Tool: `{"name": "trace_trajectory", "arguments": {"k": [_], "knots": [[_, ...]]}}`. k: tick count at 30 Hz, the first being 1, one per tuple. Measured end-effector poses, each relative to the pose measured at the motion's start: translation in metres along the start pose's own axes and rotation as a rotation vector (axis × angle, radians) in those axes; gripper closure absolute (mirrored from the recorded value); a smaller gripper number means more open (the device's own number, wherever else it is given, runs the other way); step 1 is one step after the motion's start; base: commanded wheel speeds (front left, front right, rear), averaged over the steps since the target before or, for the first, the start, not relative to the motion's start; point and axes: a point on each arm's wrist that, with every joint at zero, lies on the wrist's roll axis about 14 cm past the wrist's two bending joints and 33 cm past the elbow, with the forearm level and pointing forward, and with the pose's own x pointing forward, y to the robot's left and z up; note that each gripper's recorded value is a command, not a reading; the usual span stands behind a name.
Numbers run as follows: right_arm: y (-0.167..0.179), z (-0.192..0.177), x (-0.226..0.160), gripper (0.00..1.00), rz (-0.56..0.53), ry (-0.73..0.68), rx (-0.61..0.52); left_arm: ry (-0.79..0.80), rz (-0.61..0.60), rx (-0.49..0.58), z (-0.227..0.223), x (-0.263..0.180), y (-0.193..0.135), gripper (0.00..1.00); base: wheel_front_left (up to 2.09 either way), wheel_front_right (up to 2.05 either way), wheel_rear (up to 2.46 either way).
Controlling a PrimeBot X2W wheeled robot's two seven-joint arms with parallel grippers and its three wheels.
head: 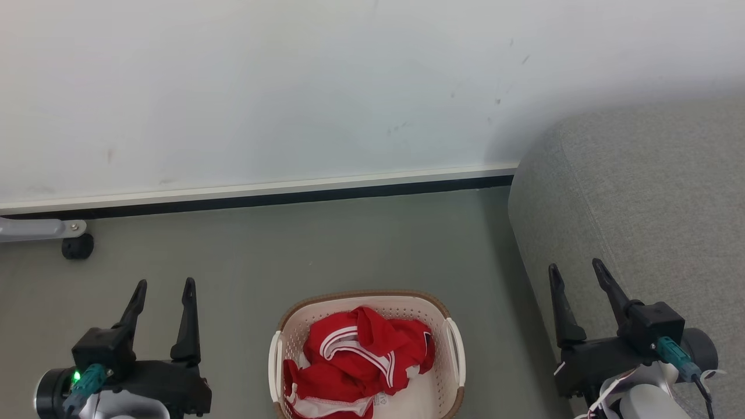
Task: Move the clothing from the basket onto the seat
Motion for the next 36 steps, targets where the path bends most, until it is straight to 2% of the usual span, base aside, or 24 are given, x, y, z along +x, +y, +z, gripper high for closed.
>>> {"name": "trace_trajectory", "arguments": {"k": [36], "knots": [[0.000,-0.008,0.005,0.00,-0.006,0.016,0.020,0.046,-0.004,0.022,-0.016,0.004,-0.002,0.00,0.00,0.00,0.00]]}}
